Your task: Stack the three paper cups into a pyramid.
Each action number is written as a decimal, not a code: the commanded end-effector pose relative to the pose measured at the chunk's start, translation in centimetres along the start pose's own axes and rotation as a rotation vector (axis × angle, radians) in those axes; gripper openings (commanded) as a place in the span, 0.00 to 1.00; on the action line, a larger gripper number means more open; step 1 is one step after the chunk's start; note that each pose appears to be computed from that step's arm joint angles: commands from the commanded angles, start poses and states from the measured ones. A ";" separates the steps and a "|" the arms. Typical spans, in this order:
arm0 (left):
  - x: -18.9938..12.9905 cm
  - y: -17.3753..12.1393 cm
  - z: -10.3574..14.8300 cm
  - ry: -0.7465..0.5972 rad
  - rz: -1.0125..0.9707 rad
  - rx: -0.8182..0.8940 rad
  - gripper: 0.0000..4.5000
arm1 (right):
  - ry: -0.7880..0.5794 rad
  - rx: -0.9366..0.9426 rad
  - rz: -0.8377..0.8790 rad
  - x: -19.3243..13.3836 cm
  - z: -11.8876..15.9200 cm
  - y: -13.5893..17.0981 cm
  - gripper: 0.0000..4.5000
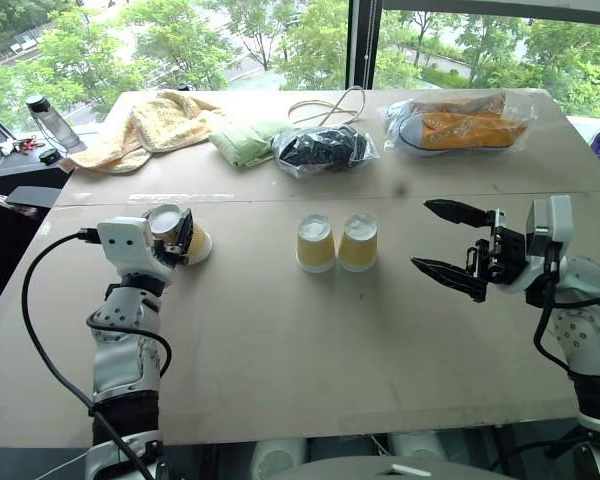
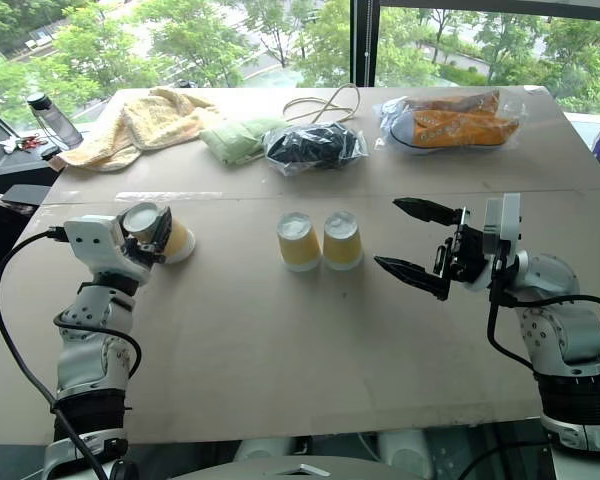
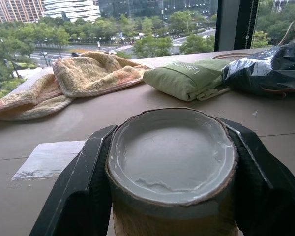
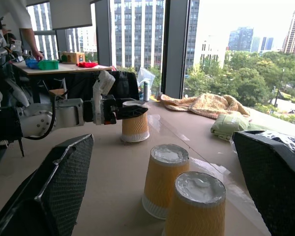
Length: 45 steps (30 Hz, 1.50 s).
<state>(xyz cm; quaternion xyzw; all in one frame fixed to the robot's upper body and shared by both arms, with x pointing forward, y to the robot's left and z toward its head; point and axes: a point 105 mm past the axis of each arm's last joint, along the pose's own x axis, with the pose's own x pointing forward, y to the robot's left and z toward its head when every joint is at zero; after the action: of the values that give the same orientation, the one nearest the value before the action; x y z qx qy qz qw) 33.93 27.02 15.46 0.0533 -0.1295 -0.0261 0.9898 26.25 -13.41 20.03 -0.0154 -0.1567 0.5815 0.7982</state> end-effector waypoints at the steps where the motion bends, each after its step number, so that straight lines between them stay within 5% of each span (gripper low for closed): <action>1: 2.9 -5.6 5.0 -0.123 -0.284 -0.019 0.53 | -0.013 -0.069 -0.028 -0.7 1.5 -0.3 1.00; 9: 4.0 -18.0 11.2 -0.189 -0.969 -0.051 0.53 | 0.021 -0.078 -0.124 -2.7 1.1 -0.7 1.00; 14: 3.2 -20.7 11.4 -0.126 -1.183 -0.049 0.53 | 0.024 -0.087 -0.156 -3.2 0.9 -0.4 1.00; 45: 3.3 -19.3 10.4 -0.053 -1.170 0.005 0.53 | 0.021 -0.090 -0.163 -2.3 1.1 0.1 1.00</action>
<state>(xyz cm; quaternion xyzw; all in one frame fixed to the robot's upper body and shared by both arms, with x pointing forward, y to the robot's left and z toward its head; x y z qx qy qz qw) 34.14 6.36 22.91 0.1097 -0.0797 -0.5723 0.8088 25.51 -15.93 19.47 -0.0326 -0.1566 0.5041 0.8487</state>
